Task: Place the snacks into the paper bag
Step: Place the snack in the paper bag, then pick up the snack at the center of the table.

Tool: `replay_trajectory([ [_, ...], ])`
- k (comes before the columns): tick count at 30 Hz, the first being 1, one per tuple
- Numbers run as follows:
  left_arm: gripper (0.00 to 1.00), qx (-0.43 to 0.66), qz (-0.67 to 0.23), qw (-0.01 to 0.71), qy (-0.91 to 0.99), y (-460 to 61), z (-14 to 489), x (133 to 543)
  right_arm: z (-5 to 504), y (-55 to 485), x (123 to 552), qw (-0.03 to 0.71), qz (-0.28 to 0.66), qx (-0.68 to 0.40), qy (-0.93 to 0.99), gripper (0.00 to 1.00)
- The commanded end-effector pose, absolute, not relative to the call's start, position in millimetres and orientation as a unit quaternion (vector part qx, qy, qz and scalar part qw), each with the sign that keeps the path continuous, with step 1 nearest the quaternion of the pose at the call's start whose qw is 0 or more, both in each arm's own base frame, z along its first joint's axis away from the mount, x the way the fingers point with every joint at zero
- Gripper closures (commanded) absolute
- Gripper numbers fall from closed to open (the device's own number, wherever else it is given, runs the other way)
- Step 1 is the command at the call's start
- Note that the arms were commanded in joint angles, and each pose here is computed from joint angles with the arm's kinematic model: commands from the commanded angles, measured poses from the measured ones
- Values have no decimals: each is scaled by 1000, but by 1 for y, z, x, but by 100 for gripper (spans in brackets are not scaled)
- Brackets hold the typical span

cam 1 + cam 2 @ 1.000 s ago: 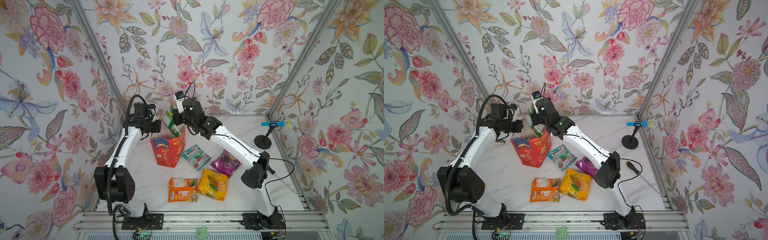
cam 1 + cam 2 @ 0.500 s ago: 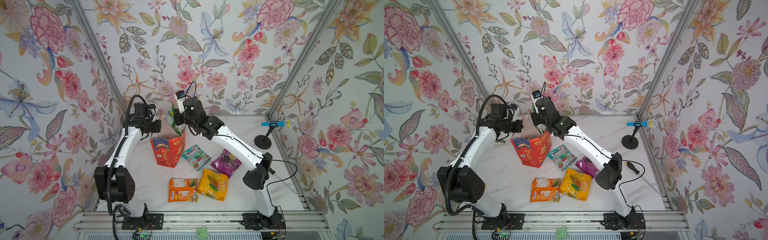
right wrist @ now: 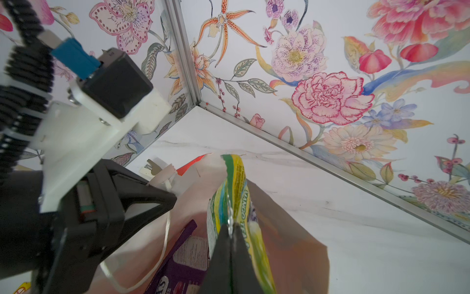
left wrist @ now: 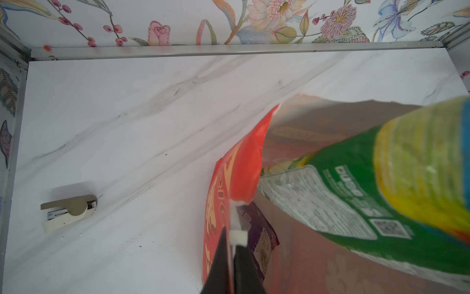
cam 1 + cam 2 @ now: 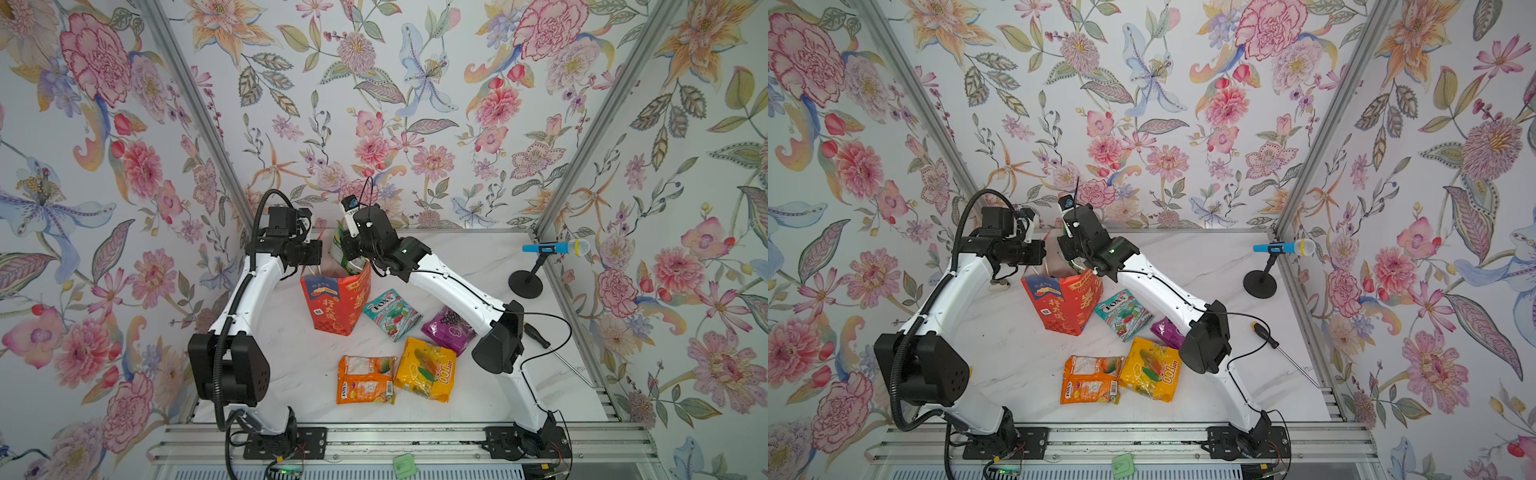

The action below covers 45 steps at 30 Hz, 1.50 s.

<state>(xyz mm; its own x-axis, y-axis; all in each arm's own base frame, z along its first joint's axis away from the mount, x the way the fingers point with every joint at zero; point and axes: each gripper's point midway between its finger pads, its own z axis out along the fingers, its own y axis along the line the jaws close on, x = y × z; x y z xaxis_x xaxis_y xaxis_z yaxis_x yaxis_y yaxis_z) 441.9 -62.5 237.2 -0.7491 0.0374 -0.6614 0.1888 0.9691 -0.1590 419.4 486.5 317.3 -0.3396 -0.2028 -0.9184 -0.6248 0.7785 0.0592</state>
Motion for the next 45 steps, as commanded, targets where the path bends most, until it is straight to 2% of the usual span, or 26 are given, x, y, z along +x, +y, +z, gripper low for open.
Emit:
replay_trajectory([
  [1,100,57,-106,357,926,-60,240,441,330,495,414,515,231,-261,784,98],
  [4,100,57,-106,356,927,-60,239,441,323,496,416,508,233,-259,788,86],
  [7,100,58,-104,357,926,-59,240,441,319,497,417,501,240,-256,791,77],
  [9,100,57,-104,357,926,-59,240,441,323,498,416,502,247,-256,788,67],
  [15,100,57,-103,353,928,-59,237,441,379,483,414,534,269,-250,762,39],
  [17,100,58,-102,354,928,-59,236,442,402,471,413,552,267,-247,750,34],
  [20,100,58,-105,354,928,-60,236,443,424,455,410,563,271,-244,742,31],
  [24,100,57,-107,356,926,-61,238,444,429,430,409,561,260,-239,748,30],
  [35,100,51,-115,357,926,-62,236,446,408,331,419,542,228,-195,785,27],
  [40,100,51,-111,358,926,-61,237,444,379,288,417,529,200,-167,807,27],
  [45,100,52,-109,356,927,-61,237,443,317,277,394,476,185,-172,842,26],
])
